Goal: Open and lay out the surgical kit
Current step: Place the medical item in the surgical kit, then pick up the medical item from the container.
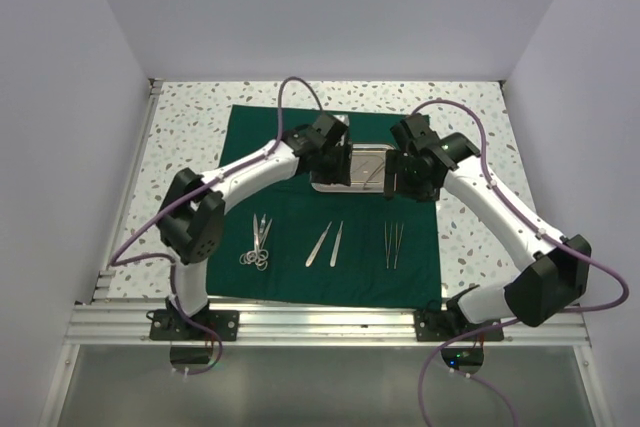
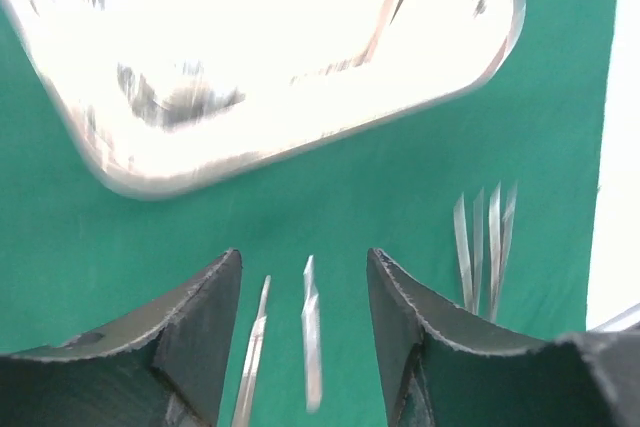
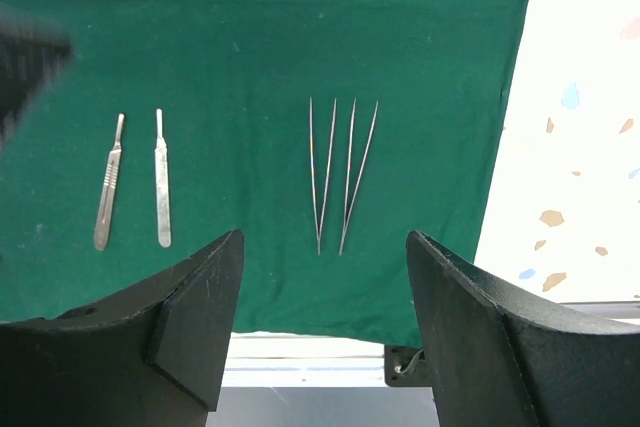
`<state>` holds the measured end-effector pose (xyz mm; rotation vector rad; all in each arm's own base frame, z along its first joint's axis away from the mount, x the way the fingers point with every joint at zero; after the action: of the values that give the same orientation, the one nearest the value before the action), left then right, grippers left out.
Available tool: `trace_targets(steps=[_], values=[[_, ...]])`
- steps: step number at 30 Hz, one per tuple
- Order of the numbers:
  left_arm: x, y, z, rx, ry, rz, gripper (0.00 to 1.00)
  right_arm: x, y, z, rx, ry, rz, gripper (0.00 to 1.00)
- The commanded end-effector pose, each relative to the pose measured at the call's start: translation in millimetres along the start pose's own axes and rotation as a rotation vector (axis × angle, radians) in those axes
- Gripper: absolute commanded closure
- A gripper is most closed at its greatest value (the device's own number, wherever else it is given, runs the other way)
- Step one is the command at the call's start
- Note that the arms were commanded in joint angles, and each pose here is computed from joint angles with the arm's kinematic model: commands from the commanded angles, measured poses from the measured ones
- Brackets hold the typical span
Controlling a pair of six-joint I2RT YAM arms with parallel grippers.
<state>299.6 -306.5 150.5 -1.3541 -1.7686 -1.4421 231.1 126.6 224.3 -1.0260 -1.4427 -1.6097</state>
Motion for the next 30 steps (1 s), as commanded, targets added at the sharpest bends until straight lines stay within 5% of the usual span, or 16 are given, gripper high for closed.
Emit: trace_targets(steps=[1,16,30], values=[[-15,31,-8,-0.098,0.053,-0.055,0.44,12,2,-6,-0.029,-0.003,-0.039,0.31],[-113,72,-7,-0.293,0.187,-0.081,0.46,16,-1,-16,-0.037,-0.068,-0.033,0.3],[-94,-12,24,-0.197,0.171,0.221,0.49,7,7,-7,-0.032,-0.064,-0.019,0.3]])
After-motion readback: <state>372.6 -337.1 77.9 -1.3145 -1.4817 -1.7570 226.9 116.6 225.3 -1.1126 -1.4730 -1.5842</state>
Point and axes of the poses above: each gripper's point midway between its finger pads, its own x axis back along the fingers, its own z axis along the line the jaws close on, y = z × x, the point moved 6 cm from there along x, back along the fingers
